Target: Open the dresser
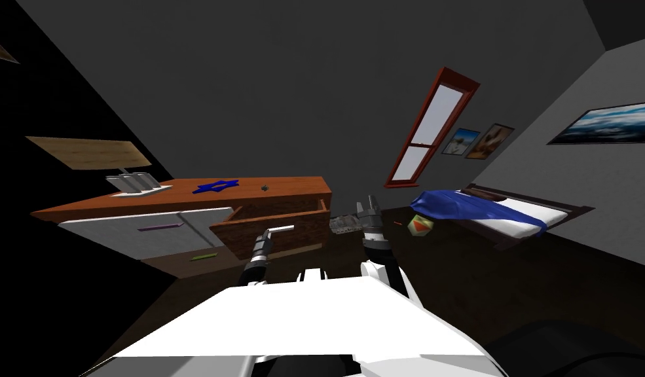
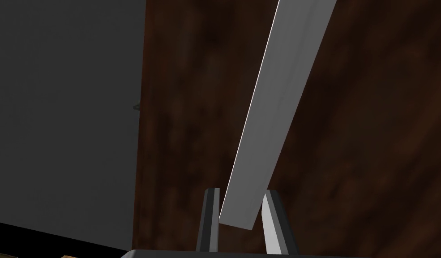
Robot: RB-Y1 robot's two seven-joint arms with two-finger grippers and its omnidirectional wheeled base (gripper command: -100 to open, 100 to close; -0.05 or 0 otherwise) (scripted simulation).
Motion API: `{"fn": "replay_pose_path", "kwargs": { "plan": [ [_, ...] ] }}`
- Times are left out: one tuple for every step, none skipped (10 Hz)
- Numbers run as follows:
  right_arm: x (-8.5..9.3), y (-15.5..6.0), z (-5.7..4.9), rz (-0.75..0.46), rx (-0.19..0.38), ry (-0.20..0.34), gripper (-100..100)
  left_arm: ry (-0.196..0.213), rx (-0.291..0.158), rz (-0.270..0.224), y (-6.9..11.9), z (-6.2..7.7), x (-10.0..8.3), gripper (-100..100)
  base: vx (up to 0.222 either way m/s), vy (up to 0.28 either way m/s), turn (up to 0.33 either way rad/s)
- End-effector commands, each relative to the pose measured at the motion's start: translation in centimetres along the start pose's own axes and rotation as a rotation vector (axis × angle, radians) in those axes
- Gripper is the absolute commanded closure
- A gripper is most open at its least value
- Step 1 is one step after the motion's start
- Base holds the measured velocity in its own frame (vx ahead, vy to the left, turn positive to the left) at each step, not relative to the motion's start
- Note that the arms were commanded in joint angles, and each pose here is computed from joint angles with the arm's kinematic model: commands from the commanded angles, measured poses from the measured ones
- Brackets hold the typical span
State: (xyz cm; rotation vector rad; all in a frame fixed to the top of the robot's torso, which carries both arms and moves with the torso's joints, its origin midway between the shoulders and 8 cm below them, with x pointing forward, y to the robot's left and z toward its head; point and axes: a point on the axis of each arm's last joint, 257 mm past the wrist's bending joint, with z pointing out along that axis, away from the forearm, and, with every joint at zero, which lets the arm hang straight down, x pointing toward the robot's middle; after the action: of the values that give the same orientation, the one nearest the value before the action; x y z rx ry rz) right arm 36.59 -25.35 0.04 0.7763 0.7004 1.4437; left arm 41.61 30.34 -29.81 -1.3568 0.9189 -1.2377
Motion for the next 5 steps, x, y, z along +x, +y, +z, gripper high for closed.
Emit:
{"fn": "replay_pose_path", "kwargs": {
  "plan": [
    [0.0,0.0,0.0,0.0,0.0,0.0,0,0.001,0.0,0.0,0.0,-0.2,0.0,100,-0.088,-0.016,-0.003],
    [0.0,0.0,0.0,0.0,0.0,0.0,0,0.002,-0.007,0.0,-0.8,0.2,0.1,-100,-0.03,-0.011,0.012],
    [0.0,0.0,0.0,0.0,0.0,0.0,0,0.002,-0.007,0.0,-0.8,0.2,0.1,-100,-0.015,-0.008,0.006],
    [0.0,0.0,0.0,0.0,0.0,0.0,0,0.002,-0.008,-0.001,-1.3,0.4,0.2,-100,-0.003,-0.006,0.004],
    [0.0,0.0,0.0,0.0,0.0,0.0,0,0.003,-0.008,-0.001,-1.8,0.7,0.2,-100,-0.003,-0.007,0.01]
  ]
}}
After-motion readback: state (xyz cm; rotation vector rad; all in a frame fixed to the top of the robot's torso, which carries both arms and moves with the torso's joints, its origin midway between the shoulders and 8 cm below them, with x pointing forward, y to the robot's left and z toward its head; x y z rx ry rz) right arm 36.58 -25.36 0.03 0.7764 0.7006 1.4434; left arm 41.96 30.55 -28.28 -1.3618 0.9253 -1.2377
